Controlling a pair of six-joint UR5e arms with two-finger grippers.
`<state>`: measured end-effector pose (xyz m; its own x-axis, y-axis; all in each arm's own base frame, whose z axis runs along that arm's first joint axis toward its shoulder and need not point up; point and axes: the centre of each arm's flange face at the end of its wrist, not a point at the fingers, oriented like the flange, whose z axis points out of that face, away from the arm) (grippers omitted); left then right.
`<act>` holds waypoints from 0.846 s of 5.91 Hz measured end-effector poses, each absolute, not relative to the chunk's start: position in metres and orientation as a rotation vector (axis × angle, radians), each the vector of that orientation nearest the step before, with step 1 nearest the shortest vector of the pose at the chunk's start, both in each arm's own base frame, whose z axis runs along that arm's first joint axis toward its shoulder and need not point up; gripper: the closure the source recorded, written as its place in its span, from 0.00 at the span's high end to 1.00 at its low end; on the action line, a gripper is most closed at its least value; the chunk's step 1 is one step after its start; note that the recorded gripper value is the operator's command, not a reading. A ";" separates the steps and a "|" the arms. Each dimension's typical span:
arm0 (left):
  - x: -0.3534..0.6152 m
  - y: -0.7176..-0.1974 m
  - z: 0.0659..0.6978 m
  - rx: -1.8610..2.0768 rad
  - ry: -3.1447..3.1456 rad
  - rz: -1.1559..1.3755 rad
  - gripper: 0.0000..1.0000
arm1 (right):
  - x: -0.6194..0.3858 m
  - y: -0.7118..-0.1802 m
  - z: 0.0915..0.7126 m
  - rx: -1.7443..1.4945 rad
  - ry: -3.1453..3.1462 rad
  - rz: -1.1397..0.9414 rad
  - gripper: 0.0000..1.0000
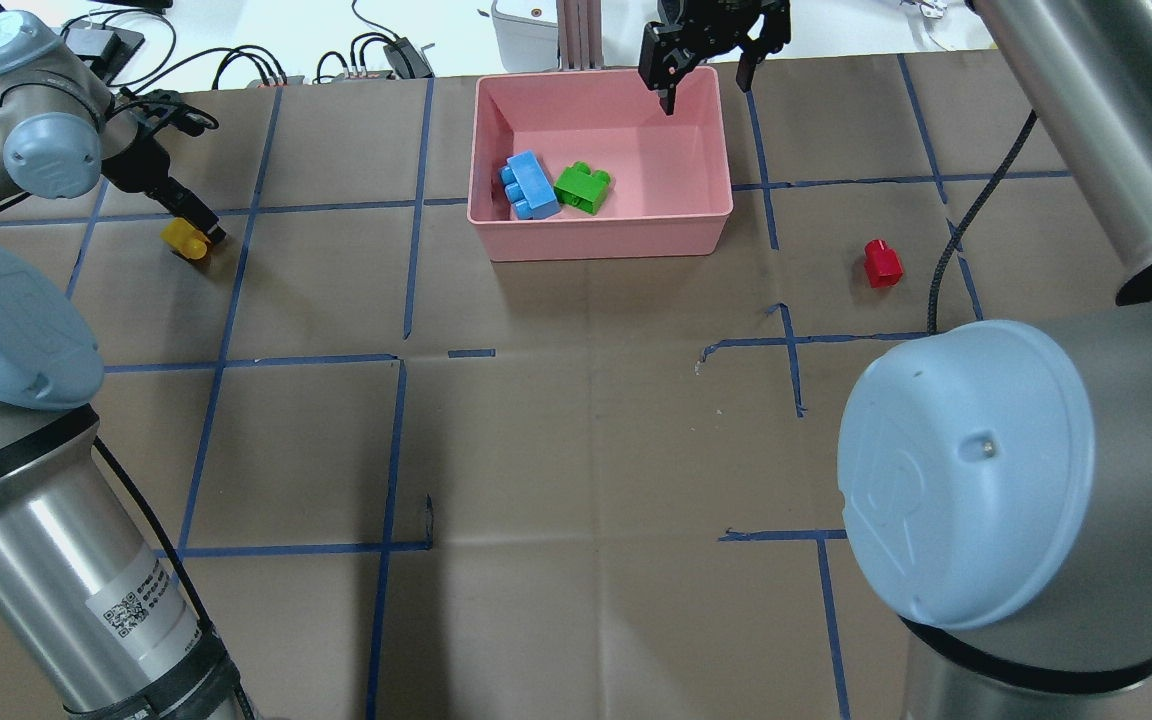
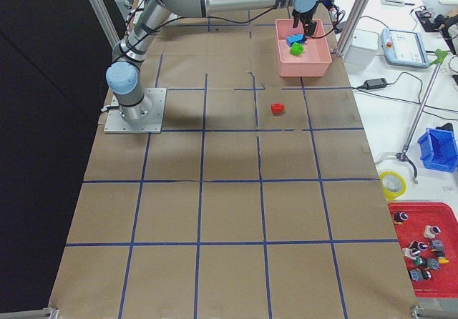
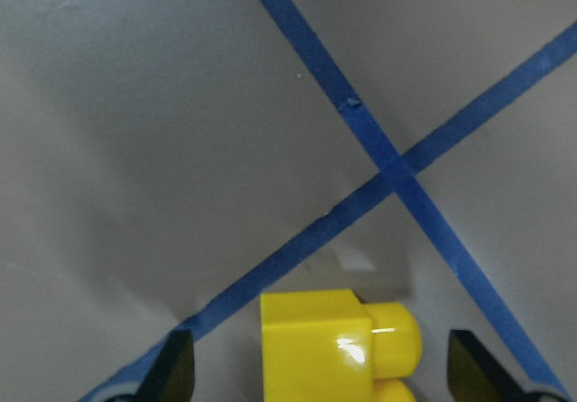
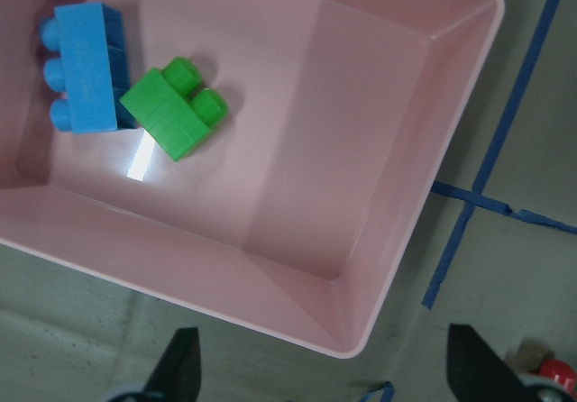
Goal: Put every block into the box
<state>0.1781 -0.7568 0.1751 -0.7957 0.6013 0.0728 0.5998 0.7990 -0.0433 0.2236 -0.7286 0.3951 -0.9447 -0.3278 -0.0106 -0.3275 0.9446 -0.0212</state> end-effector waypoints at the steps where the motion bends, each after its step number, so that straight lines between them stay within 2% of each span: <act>1: 0.178 -0.751 0.167 -0.967 -2.895 0.017 0.98 | 0.195 -0.709 0.398 -0.473 3.093 -0.136 0.98; 3: 0.180 -0.748 0.168 -0.961 -2.899 0.021 0.90 | 0.118 -0.677 0.383 -0.352 3.094 -0.340 0.99; 5: 0.180 -0.747 0.177 -0.965 -2.910 0.038 0.81 | 0.061 -0.657 0.325 -0.291 3.112 -0.298 0.99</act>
